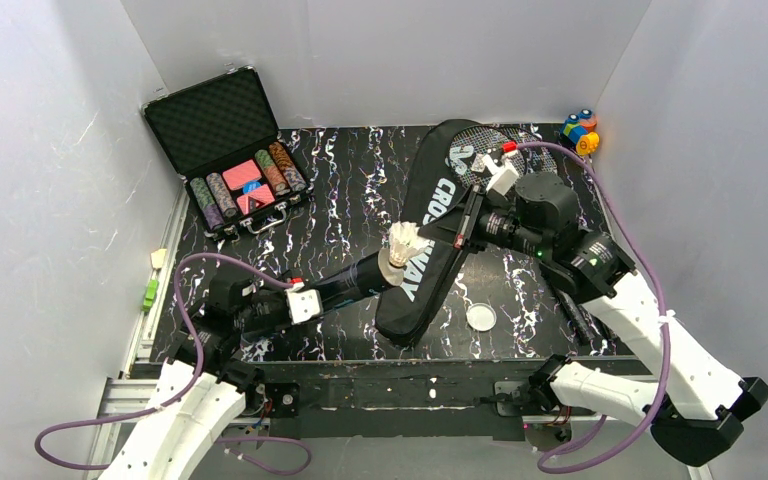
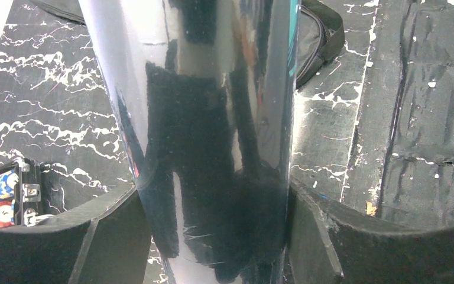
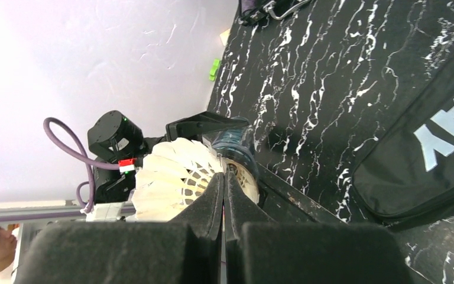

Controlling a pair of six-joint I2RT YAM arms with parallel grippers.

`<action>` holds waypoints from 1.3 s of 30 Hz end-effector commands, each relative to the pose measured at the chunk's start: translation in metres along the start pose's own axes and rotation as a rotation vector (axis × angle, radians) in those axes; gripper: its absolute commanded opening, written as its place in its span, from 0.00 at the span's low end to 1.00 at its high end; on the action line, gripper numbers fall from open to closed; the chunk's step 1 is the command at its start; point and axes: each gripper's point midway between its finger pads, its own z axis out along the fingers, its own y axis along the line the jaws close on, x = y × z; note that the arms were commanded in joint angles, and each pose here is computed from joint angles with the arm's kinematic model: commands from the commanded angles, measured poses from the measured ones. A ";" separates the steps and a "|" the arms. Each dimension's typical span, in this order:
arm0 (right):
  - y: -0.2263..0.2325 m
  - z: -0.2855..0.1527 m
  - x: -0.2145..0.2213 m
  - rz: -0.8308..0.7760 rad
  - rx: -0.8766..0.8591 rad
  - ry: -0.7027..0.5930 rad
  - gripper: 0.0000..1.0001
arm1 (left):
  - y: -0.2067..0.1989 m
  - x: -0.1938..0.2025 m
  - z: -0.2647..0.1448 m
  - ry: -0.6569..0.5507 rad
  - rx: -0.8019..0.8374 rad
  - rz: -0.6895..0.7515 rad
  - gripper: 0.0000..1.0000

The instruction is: Pack up the badminton gear

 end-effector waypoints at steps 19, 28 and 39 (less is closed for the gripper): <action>-0.003 0.030 0.018 0.008 -0.073 -0.055 0.01 | 0.014 -0.035 -0.007 -0.099 -0.041 0.004 0.18; -0.009 0.027 0.028 -0.006 -0.059 -0.031 0.08 | 0.016 -0.040 -0.006 -0.117 -0.046 -0.017 0.18; -0.021 0.024 0.043 -0.025 -0.023 0.008 0.38 | 0.018 -0.043 -0.006 -0.125 -0.044 -0.016 0.18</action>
